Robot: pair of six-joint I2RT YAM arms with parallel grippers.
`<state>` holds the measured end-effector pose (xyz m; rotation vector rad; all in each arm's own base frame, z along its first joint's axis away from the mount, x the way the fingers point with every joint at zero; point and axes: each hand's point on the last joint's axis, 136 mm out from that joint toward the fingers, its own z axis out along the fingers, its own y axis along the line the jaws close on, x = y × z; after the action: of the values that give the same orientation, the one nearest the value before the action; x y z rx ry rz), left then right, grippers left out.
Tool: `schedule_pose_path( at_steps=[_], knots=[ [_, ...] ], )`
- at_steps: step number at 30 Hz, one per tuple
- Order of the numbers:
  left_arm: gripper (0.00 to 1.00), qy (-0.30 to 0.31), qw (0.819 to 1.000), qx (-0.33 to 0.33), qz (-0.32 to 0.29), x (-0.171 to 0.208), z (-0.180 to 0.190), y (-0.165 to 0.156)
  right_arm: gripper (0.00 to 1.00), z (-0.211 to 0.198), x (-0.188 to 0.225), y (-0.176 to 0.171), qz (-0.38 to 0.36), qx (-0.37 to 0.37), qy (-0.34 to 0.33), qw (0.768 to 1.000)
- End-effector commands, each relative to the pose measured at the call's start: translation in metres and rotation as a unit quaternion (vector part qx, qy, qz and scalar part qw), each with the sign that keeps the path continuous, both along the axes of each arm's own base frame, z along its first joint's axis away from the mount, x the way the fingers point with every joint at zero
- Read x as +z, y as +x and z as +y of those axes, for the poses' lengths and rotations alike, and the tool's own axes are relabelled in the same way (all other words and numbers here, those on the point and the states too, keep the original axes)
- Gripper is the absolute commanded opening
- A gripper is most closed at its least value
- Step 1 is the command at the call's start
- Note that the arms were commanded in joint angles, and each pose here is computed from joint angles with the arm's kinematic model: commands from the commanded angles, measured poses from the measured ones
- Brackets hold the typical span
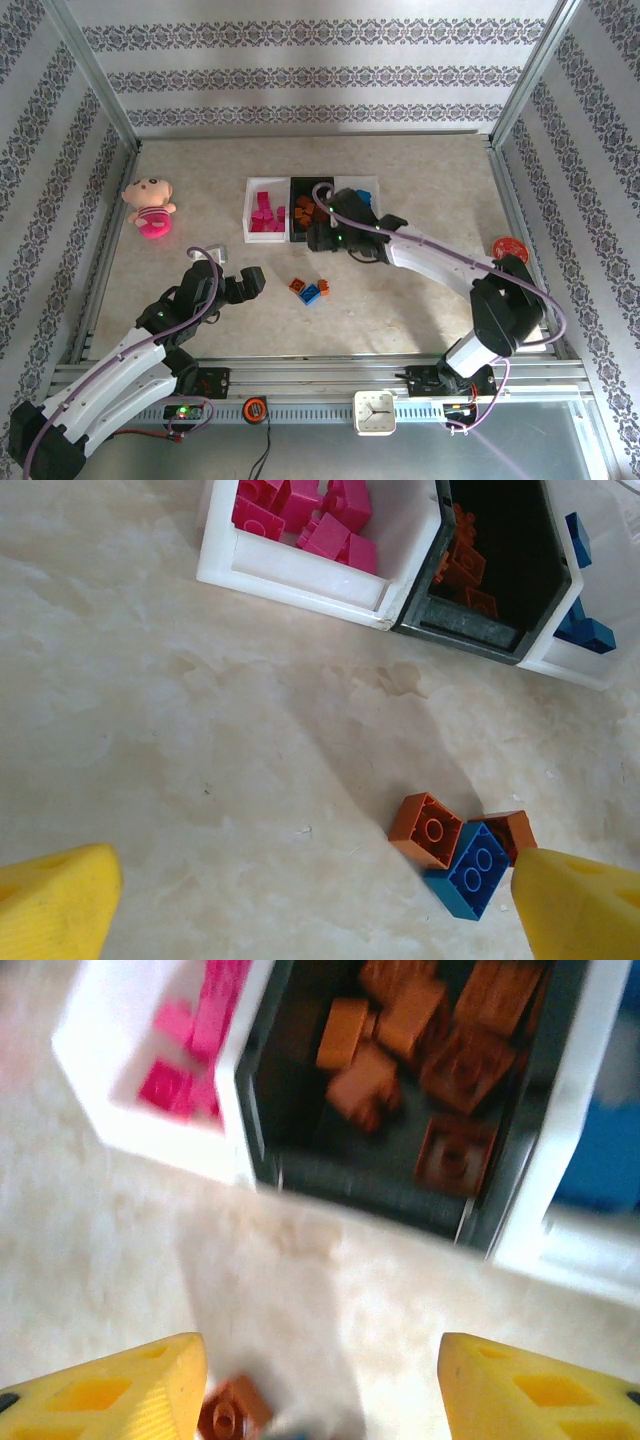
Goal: Sort the legos into containers by color
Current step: Pick up the lego from the bottom-center of the table.
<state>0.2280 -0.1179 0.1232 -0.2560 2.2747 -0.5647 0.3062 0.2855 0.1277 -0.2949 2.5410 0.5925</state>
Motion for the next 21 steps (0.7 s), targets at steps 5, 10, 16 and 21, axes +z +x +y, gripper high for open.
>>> schedule_pose_path(
  at_steps=[5, 10, 16, 21],
  knots=[
    [1.00, -0.011, 1.000, 0.005, 0.011, -0.004, -0.001, 0.001, 0.64, 0.015, -0.047, -0.063, 0.062, 0.082, -0.006, 0.995],
    [1.00, -0.010, 1.000, 0.007, 0.014, -0.005, -0.001, 0.001, 0.61, 0.016, -0.069, -0.065, 0.074, 0.071, -0.023, 0.995],
    [1.00, -0.008, 1.000, 0.008, 0.020, -0.011, 0.000, -0.002, 0.54, 0.007, -0.094, -0.066, 0.092, 0.055, -0.056, 0.993],
    [1.00, -0.009, 1.000, 0.008, 0.020, -0.011, 0.000, -0.002, 0.41, 0.003, -0.096, -0.065, 0.091, 0.048, -0.061, 0.993]
  ],
)
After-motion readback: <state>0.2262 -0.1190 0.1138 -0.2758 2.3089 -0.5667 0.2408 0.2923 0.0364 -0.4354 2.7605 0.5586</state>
